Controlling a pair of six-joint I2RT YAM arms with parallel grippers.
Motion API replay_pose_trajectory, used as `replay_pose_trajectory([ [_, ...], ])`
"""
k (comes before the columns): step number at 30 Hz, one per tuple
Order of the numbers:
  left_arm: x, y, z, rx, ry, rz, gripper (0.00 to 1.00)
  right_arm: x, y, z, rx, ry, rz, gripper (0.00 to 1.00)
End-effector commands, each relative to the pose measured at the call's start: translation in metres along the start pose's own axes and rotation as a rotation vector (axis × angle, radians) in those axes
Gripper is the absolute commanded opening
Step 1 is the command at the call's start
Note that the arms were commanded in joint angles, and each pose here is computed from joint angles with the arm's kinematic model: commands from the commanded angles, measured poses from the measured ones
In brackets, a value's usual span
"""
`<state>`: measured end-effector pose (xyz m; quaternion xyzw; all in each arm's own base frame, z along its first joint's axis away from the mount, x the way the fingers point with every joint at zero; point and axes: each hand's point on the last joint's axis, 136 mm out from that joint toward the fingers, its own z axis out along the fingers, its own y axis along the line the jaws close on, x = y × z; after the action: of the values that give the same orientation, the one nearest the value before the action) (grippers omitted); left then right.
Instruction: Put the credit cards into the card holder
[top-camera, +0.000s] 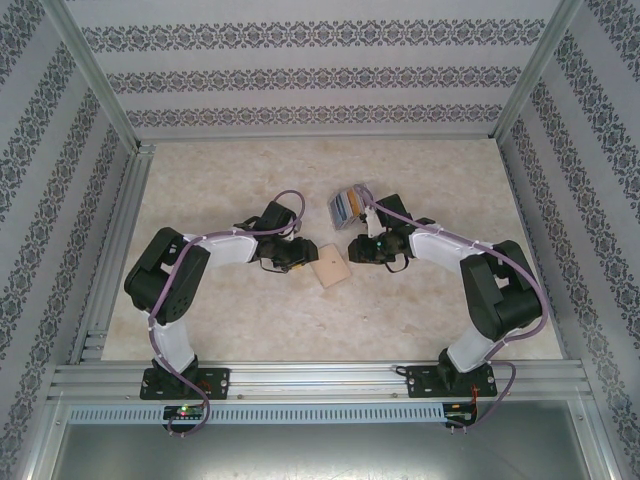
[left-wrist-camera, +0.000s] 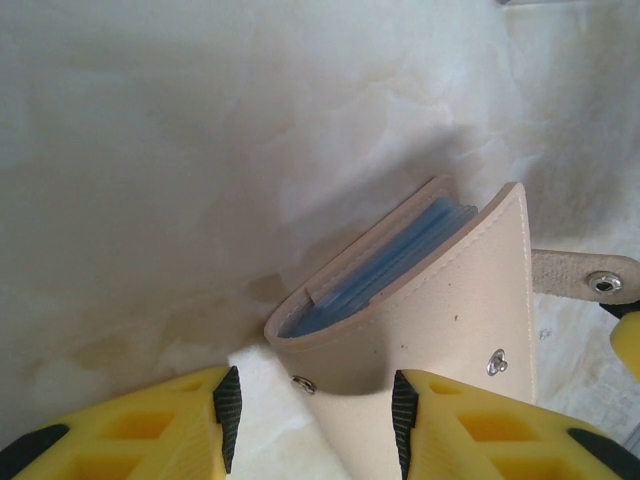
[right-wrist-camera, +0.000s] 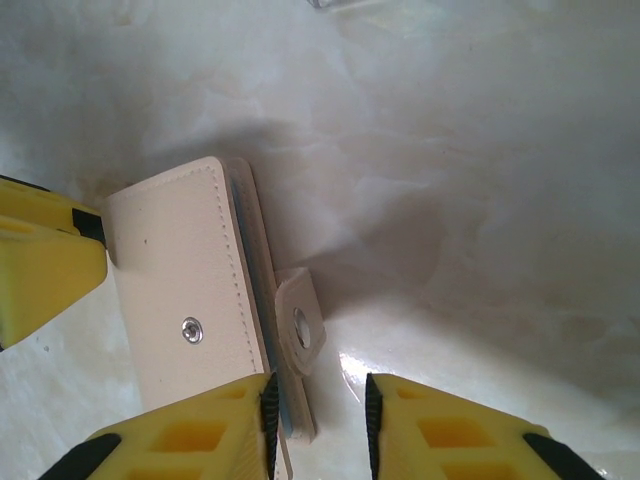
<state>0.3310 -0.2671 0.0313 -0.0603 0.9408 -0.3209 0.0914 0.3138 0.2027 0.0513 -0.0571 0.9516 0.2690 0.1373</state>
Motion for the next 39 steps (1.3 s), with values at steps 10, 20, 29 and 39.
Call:
replay_pose_trajectory([
  [10, 0.002, -0.003, 0.004, -0.015, 0.022, 0.012, 0.47, -0.020, 0.004, 0.001, -0.012, -0.013, -0.015, 0.25],
  [20, -0.005, -0.005, 0.007, -0.029, 0.022, 0.034, 0.46, -0.017, 0.005, 0.000, -0.017, -0.005, -0.015, 0.10],
  [29, -0.024, -0.023, 0.010, -0.025, 0.024, 0.077, 0.46, 0.005, 0.016, -0.011, -0.073, -0.012, 0.033, 0.09],
  [39, -0.043, -0.052, -0.005, 0.009, -0.009, 0.124, 0.46, 0.019, 0.022, -0.012, -0.075, -0.085, 0.093, 0.10],
])
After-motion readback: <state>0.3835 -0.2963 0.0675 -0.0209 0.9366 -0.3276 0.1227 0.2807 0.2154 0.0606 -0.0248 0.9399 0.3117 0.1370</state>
